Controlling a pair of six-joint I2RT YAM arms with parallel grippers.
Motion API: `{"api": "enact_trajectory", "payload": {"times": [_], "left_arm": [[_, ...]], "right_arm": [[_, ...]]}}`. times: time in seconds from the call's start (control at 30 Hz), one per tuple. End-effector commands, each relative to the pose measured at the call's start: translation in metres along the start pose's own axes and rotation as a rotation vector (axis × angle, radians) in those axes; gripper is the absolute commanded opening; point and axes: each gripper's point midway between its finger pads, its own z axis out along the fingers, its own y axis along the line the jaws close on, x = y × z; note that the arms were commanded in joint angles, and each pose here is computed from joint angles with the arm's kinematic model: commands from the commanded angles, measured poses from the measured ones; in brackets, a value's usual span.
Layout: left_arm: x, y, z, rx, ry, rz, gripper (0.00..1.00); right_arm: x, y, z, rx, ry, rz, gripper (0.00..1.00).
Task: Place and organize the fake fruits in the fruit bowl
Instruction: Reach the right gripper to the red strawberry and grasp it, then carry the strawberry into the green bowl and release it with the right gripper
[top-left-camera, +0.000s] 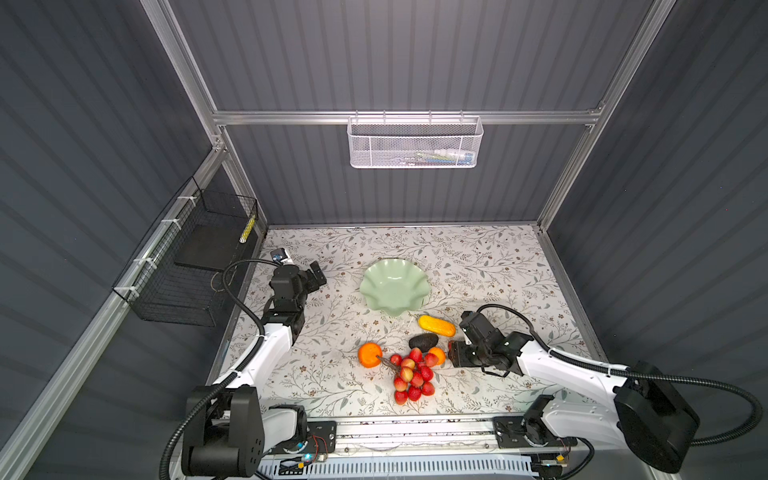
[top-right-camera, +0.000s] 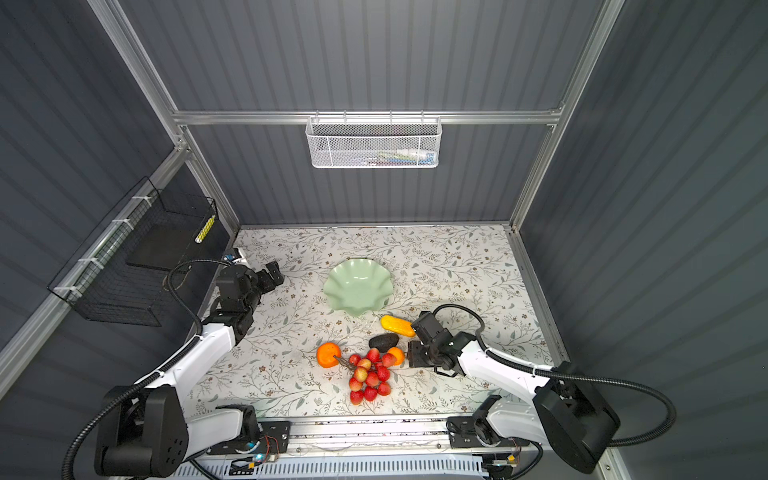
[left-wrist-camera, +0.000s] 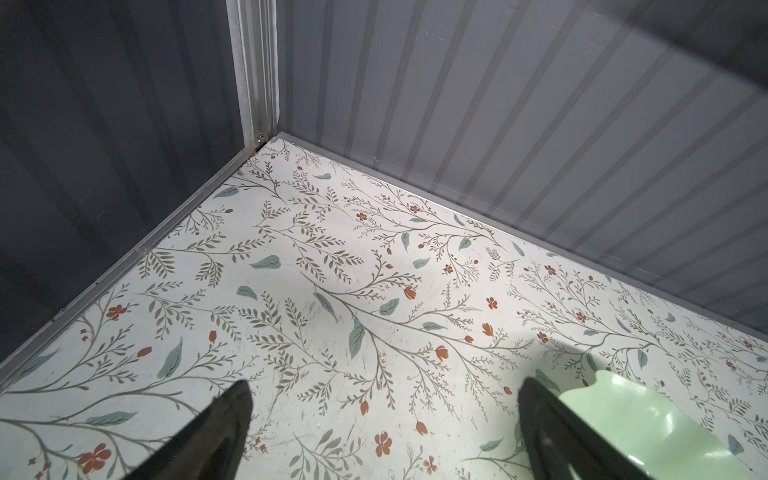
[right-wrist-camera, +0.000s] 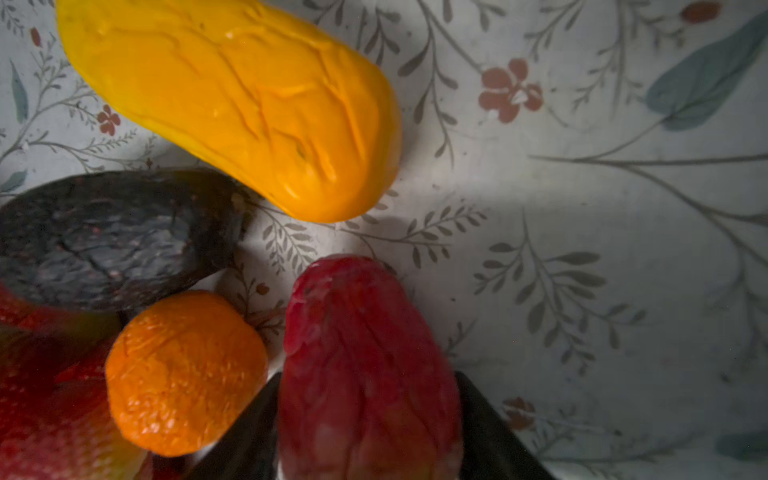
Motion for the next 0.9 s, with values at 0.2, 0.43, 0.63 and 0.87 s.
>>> {"api": "enact_trajectory", "payload": {"times": [0.2, 0.43, 0.63, 0.87], "left_arm": [[0.006, 0.002, -0.002, -0.005, 0.024, -0.017, 1.0], [0.011, 0.002, 0.0, -0.007, 0.042, -0.044, 1.0], [0.015, 0.003, -0.005, -0.01, 0.07, -0.054, 1.0], [0.018, -0.005, -0.019, 0.039, 0.124, -0.079, 1.0]], "right_arm": [[-0.017, -0.015, -0.039, 0.078, -0.133, -0.012, 0.44], [-0.095, 0.018, -0.095, 0.062, -0.372, -0.091, 0.42], [-0.162, 0.087, -0.073, -0.033, -0.385, -0.176, 0.42], [-0.192, 0.128, -0.01, -0.046, -0.28, -0.288, 0.43]]}}
